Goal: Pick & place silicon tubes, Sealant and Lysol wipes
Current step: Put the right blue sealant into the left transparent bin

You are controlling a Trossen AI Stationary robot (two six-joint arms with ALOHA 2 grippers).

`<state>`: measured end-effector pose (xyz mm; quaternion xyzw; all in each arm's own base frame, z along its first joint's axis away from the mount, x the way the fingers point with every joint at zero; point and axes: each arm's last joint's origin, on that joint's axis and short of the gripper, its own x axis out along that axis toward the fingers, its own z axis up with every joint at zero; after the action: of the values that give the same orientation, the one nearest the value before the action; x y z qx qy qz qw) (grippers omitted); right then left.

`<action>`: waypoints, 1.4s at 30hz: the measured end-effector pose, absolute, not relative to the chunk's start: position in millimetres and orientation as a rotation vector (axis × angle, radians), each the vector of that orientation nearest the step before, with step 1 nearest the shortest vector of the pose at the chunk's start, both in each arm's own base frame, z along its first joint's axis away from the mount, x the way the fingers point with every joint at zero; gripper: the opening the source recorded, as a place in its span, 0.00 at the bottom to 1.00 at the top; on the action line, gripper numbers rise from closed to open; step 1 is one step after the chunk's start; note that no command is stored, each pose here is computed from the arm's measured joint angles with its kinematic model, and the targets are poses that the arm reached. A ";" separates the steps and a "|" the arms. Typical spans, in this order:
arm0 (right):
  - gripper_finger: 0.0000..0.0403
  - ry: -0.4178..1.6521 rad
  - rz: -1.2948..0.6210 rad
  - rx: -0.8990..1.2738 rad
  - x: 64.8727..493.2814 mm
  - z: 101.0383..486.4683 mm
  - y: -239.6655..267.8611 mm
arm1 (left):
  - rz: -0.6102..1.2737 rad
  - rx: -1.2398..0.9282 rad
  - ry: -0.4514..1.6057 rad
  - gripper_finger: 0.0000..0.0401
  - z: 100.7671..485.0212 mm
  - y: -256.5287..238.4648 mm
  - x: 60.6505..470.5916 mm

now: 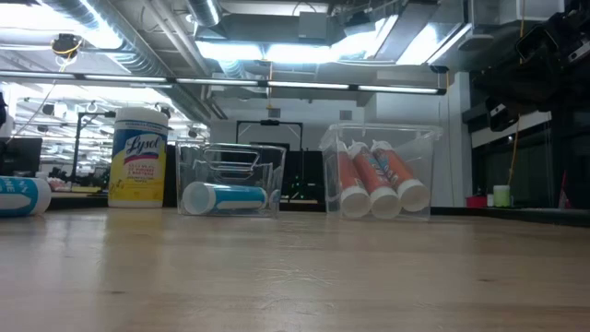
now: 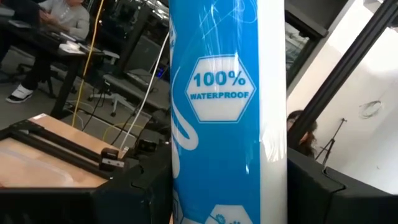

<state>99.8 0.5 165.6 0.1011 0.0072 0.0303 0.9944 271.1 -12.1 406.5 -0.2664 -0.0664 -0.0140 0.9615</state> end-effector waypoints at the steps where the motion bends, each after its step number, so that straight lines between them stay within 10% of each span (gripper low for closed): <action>1: 0.03 0.014 0.061 0.203 99.8 165.6 0.5 | -0.029 -0.540 -0.131 0.53 406.3 -12.4 271.1; 42: 0.03 -0.351 0.080 0.349 86.3 268.1 -0.6 | -0.076 -0.536 0.052 0.53 390.6 -16.9 271.7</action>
<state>86.3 -0.6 268.1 0.1724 -0.1739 0.0394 0.9687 271.7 -16.9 390.6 -0.2648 0.0257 -0.0373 0.9632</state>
